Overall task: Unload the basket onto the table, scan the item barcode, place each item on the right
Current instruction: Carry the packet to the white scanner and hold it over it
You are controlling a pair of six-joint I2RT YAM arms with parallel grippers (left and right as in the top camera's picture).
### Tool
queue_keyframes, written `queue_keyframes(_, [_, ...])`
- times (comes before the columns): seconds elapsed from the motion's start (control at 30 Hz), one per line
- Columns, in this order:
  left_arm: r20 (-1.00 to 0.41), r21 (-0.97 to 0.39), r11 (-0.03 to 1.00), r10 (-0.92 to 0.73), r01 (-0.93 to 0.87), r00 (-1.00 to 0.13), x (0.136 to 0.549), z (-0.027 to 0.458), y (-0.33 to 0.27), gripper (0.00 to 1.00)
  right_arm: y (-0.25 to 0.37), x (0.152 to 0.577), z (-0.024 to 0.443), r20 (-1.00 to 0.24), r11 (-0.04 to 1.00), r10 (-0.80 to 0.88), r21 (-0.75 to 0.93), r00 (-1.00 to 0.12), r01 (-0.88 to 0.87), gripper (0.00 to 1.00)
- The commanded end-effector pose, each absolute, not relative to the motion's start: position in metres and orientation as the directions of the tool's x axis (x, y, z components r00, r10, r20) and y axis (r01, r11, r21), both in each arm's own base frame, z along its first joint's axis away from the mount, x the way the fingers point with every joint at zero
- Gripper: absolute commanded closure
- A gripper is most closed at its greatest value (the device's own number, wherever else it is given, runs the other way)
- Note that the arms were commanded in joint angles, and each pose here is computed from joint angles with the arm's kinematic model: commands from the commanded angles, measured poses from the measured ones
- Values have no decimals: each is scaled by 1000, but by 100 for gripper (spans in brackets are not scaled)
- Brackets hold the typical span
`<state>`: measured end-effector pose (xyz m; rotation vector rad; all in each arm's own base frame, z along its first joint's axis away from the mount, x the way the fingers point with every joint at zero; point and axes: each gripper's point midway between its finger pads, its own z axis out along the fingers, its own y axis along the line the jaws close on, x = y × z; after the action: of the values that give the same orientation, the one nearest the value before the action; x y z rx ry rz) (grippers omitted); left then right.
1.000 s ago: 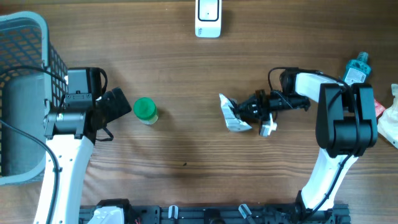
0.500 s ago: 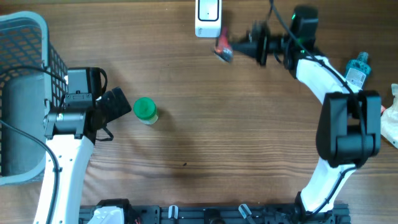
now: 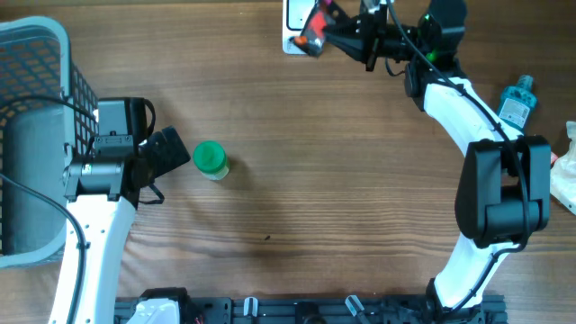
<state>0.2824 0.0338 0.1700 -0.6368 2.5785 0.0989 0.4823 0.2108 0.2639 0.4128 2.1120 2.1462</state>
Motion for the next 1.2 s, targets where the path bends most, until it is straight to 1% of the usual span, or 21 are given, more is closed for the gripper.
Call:
queue_keyframes(0.0, [-477, -60, 881, -439, -469, -762, 285, 175, 35, 0, 191, 538, 232, -21, 94, 592, 995, -806, 43, 95])
queue_keyframes(0.03, [-477, -60, 881, -438, -469, -762, 285, 175, 35, 0, 189, 546, 224, -70, 149, 639, 988, -766, 34, 95])
queue_keyframes(0.1, [-477, -60, 881, -439, -469, -762, 285, 175, 35, 0, 189, 555, 214, -189, 267, 676, 964, -712, -2, 95])
queue_keyframes(0.2, [-477, -60, 881, -438, -469, -762, 285, 175, 35, 0, 195, 561, 208, -281, 388, 683, 922, -674, 8, 95])
queue_keyframes(0.27, [-477, -60, 881, -439, -469, -762, 285, 175, 35, 0, 208, 562, 212, -324, 439, 678, 898, -660, 10, 95])
queue_keyframes(0.33, [-477, -60, 881, -439, -469, -761, 285, 175, 35, 0, 225, 564, 217, -356, 456, 674, 890, -648, -14, 95])
queue_keyframes(0.4, [-477, -60, 881, -439, -469, -762, 285, 175, 35, 0, 238, 569, 215, -362, 446, 666, 894, -652, -41, 95])
queue_keyframes(0.5, [-477, -60, 881, -439, -469, -762, 285, 175, 35, 0, 244, 583, 196, -318, 421, 680, 907, -661, -2, 95])
queue_keyframes(0.6, [-477, -60, 881, -438, -469, -762, 285, 175, 35, 0, 257, 600, 177, -256, 366, 675, 930, -692, 13, 95])
queue_keyframes(0.7, [-477, -60, 881, -438, -469, -762, 285, 175, 35, 0, 270, 612, 162, -149, 283, 686, 956, -712, 72, 95])
queue_keyframes(0.8, [-477, -60, 881, -438, -469, -762, 285, 175, 35, 0, 285, 613, 132, 50, 163, 698, 960, -715, 226, 95])
queue_keyframes(0.87, [-477, -60, 881, -438, -469, -762, 285, 175, 35, 0, 290, 611, 122, 121, 123, 701, 950, -702, 286, 95])
queue_keyframes(1.07, [-477, -60, 881, -439, -469, -762, 285, 175, 35, 0, 300, 603, 114, 277, 29, 679, 915, -680, 402, 95])
queue_keyframes(1.17, [-477, -60, 881, -439, -469, -762, 285, 175, 35, 0, 300, 607, 123, 266, 8, 679, 929, -684, 369, 95])
